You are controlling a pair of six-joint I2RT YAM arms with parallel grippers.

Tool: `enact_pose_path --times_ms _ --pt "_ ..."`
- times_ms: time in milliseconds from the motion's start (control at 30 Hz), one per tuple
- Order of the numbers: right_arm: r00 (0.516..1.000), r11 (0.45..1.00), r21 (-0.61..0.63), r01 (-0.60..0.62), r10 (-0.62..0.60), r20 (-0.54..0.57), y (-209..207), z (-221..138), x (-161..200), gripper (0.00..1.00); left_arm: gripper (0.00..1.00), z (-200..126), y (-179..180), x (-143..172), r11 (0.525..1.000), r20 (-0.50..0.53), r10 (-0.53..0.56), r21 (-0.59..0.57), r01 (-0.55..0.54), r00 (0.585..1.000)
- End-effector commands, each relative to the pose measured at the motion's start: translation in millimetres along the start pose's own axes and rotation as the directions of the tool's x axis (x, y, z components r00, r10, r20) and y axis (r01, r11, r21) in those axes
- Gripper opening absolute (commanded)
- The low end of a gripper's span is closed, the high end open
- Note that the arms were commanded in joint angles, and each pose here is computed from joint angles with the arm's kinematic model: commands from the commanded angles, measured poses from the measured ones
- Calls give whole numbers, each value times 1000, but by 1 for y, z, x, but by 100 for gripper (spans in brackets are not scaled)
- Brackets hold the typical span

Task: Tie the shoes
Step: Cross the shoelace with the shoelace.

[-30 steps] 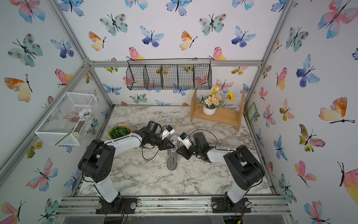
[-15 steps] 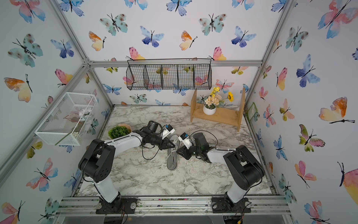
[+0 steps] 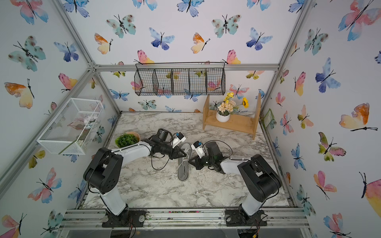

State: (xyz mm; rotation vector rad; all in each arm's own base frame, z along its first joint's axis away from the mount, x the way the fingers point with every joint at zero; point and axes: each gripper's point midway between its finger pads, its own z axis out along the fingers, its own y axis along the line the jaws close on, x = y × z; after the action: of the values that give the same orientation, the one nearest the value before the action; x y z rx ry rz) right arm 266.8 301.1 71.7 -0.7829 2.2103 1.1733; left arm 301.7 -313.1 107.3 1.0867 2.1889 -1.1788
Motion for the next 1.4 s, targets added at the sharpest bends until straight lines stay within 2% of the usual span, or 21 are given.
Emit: enact_pose_path --times_ms 0,433,833,1367 --pt "990 989 -38 -140 139 -27 5 0 6 2 0 -3 -11 -6 999 22 25 22 -25 999" --pt "931 931 -53 -362 359 -58 8 4 7 2 0 -2 -23 -6 998 34 46 36 -47 998" --pt "908 900 -123 -417 417 -27 19 5 -14 2 0 -2 -23 -3 999 30 42 33 -43 999" --pt "854 853 -74 -517 520 26 5 11 -20 2 0 2 -26 -4 998 29 40 40 -41 999"
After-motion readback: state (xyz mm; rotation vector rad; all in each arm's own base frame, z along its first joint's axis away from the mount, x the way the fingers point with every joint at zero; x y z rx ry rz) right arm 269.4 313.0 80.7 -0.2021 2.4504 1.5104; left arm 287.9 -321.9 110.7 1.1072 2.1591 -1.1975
